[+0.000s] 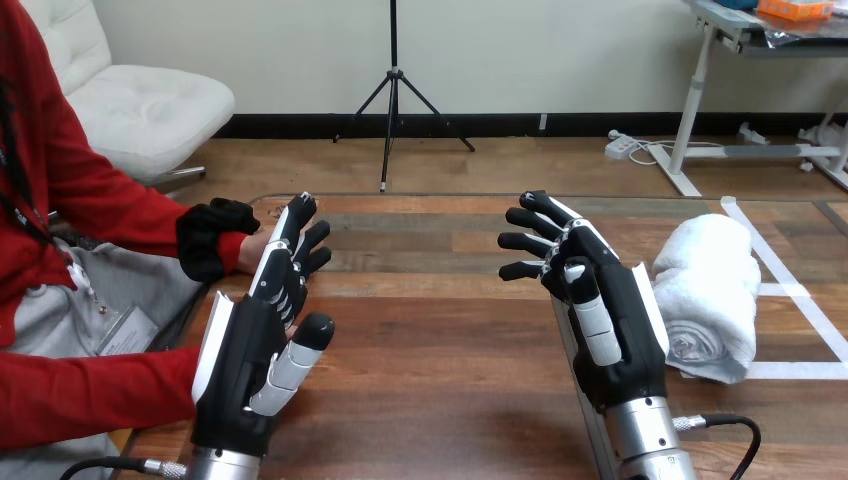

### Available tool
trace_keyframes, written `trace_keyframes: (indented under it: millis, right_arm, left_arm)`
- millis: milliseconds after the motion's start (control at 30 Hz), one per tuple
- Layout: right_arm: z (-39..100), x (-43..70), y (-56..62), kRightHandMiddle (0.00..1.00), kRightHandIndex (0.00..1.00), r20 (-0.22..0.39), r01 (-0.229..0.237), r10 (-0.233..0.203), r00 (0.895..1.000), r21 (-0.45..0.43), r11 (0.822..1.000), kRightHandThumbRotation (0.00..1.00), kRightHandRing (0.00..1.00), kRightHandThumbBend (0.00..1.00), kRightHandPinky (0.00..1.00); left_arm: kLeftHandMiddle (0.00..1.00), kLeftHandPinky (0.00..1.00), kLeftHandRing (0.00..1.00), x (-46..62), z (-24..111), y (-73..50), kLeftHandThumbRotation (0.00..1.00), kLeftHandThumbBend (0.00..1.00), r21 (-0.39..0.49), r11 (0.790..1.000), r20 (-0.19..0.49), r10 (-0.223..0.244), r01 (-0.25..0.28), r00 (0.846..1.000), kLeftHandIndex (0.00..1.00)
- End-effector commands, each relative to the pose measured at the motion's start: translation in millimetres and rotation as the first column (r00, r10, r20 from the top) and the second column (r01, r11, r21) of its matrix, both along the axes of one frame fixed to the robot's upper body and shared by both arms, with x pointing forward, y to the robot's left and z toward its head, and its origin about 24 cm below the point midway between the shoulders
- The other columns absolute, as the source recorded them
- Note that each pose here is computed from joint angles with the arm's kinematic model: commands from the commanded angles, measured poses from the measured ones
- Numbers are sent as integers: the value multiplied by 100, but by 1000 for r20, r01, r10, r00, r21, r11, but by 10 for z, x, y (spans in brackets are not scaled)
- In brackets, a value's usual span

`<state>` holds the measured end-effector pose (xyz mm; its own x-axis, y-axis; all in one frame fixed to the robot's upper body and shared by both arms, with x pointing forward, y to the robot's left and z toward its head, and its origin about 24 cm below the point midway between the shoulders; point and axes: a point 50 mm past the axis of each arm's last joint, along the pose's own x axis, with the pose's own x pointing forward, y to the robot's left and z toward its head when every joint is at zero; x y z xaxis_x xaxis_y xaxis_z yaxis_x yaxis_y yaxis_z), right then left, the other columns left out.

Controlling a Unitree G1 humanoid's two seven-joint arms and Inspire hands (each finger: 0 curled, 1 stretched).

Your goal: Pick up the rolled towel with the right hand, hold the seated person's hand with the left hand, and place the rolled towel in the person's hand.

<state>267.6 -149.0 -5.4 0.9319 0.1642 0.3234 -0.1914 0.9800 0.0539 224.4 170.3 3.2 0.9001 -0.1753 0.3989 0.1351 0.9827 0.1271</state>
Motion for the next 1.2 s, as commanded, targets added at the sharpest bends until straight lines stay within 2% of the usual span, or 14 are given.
trace_keyframes:
  millis: [0, 1167]
  right_arm:
    - [204, 171, 36, 79, 80, 81, -10, 10, 997, -2, 1000, 84, 73, 100, 58]
    - [204, 171, 36, 79, 80, 81, -10, 10, 997, -2, 1000, 84, 73, 100, 58]
  left_arm:
    - [98, 90, 94, 147, 167, -4, 90, 100, -8, 1000, 87, -1, 1, 996, 97]
    - [98, 90, 94, 147, 167, -4, 90, 100, -8, 1000, 87, -1, 1, 996, 97]
